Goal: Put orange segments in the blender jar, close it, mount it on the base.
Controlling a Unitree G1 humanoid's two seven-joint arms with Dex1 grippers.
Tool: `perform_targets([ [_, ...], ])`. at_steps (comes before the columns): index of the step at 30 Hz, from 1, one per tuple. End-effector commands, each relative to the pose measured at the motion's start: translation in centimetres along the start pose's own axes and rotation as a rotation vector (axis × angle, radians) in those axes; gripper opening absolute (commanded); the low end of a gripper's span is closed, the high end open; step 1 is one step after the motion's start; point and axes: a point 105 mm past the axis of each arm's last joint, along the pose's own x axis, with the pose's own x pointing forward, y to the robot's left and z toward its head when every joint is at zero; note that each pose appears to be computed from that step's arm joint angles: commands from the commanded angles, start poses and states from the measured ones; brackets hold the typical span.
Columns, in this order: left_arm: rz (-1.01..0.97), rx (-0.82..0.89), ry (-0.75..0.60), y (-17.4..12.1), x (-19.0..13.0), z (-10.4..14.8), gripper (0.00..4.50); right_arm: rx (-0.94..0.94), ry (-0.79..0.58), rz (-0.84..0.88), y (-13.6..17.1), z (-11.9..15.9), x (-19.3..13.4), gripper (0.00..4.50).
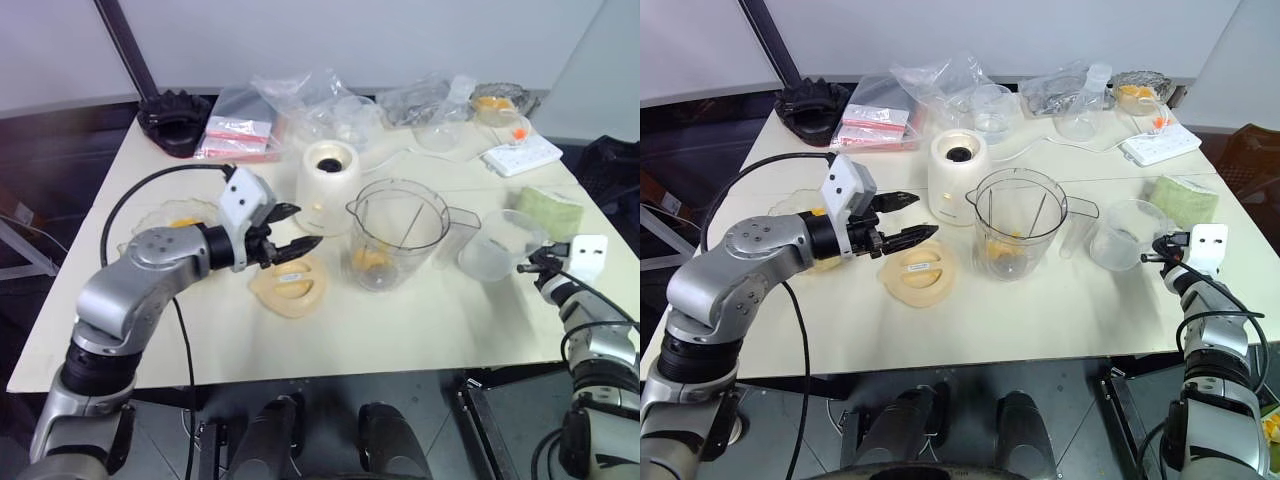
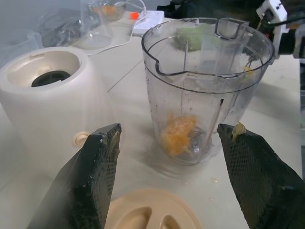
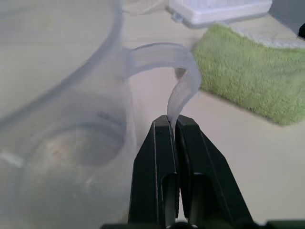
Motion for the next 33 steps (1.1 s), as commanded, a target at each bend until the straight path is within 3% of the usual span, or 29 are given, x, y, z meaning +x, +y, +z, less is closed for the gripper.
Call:
perform_targets([
  [1,-0.010,0.019,-0.065,0.2,-0.8,2.1,3.40,-0.048,-0.181,-0.013,-0.1,6.4,0.1,0.03],
  [9,-0.045,0.034,-0.051,0.3,-0.8,2.0,3.40,-0.142,-0.302,0.049,1.6,14.2,0.9,0.03],
  [15,-0.117,0.035,-0.031,-0.6,-1.5,2.0,3.40,-0.298,-0.367,0.208,5.1,19.0,1.5,0.03],
  [23,-0.132,0.034,-0.009,-1.0,-1.9,1.5,3.40,-0.452,-0.439,0.373,9.8,22.4,1.1,0.03],
  [33,-0.129,0.027,-0.005,-1.5,-1.6,1.0,3.40,-0.712,-0.516,0.416,12.2,22.8,0.3,0.03],
])
